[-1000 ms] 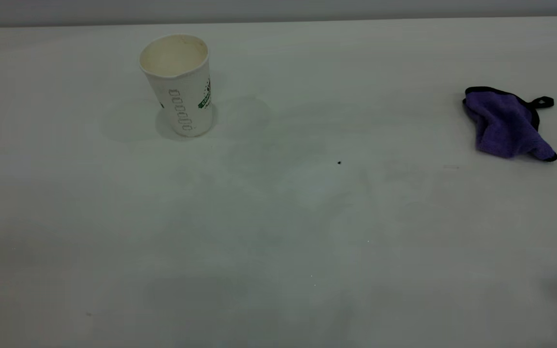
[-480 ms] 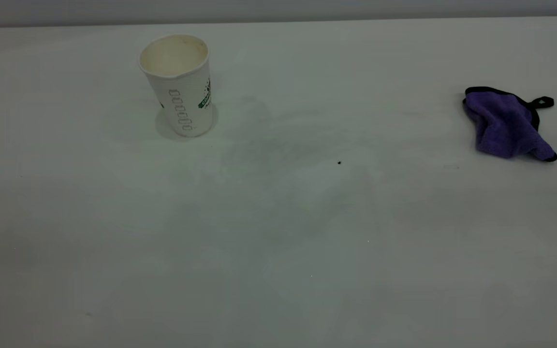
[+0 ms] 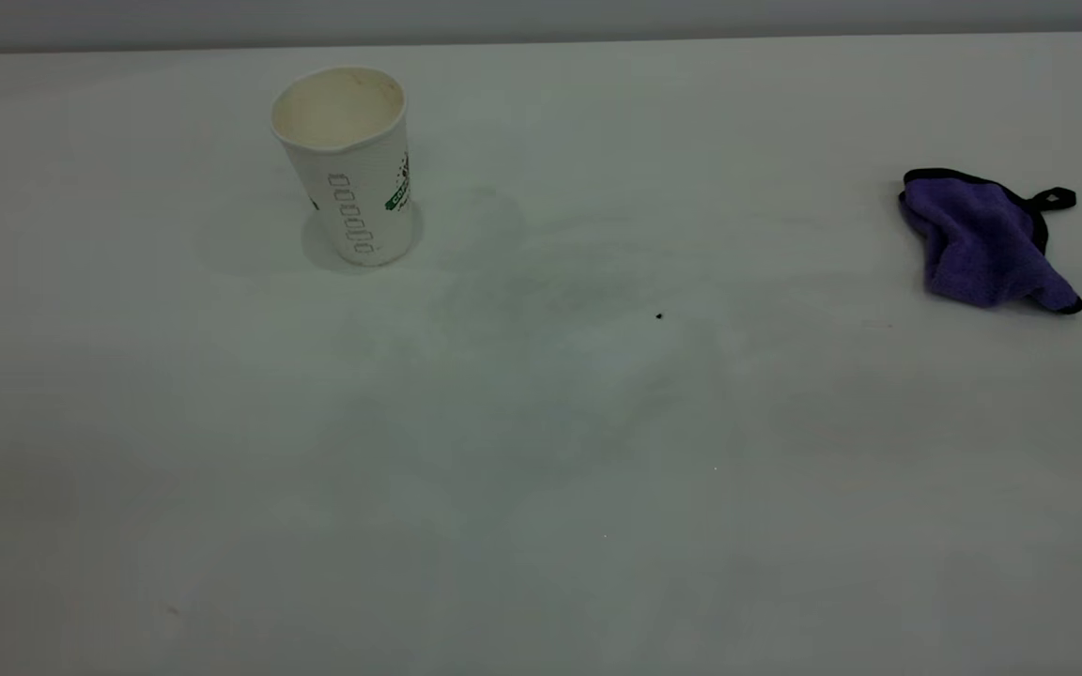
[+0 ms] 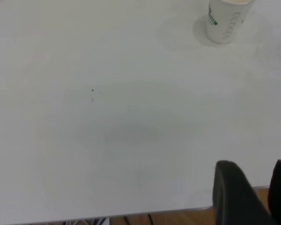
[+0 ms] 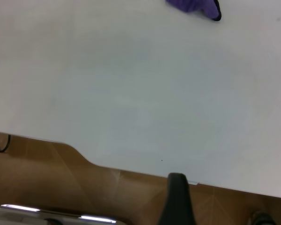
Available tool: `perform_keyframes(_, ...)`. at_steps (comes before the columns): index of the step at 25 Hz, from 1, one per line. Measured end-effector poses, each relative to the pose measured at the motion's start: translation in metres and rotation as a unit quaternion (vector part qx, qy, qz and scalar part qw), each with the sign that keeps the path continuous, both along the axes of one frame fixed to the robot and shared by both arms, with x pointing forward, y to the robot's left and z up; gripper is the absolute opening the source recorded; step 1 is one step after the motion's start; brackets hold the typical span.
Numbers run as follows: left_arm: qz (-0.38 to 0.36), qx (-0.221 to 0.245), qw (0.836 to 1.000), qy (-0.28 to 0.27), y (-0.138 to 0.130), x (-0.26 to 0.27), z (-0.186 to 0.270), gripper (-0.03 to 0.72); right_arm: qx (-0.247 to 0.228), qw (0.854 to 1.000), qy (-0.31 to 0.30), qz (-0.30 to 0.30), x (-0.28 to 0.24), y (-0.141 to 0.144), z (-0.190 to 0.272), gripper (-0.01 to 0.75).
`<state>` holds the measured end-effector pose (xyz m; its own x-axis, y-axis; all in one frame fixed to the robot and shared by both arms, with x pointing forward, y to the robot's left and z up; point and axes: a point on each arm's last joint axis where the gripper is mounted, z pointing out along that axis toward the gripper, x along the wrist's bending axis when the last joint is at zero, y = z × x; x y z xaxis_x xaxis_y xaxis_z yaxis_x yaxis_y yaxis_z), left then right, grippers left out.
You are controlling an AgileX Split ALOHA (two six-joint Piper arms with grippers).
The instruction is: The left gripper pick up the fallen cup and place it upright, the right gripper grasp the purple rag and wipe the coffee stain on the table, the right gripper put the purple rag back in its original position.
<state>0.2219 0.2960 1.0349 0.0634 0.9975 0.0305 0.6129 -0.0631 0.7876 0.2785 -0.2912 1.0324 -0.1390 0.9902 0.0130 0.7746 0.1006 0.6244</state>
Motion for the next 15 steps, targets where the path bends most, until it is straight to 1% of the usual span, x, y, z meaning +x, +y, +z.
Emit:
perform_keyframes(6, 0.000, 0.000, 1.000, 0.000, 0.000, 0.000, 0.000, 0.254, 0.000, 1.000, -0.001, 0.000, 0.000, 0.000, 0.000, 0.629)
perform_keyframes(8, 0.000, 0.000, 1.000, 0.000, 0.000, 0.000, 0.000, 0.254, 0.001, 1.000, -0.012, -0.004, -0.003, -0.001, 0.001, 0.617)
perform_keyframes(10, 0.000, 0.000, 1.000, 0.000, 0.000, 0.000, 0.000, 0.254, 0.002, 0.999, -0.032, -0.016, -0.008, -0.002, 0.002, 0.604)
perform_keyframes(15, 0.000, 0.000, 1.000, 0.000, 0.000, 0.000, 0.000, 0.254, 0.006, 0.994, -0.105, -0.034, -0.028, -0.003, 0.006, 0.589)
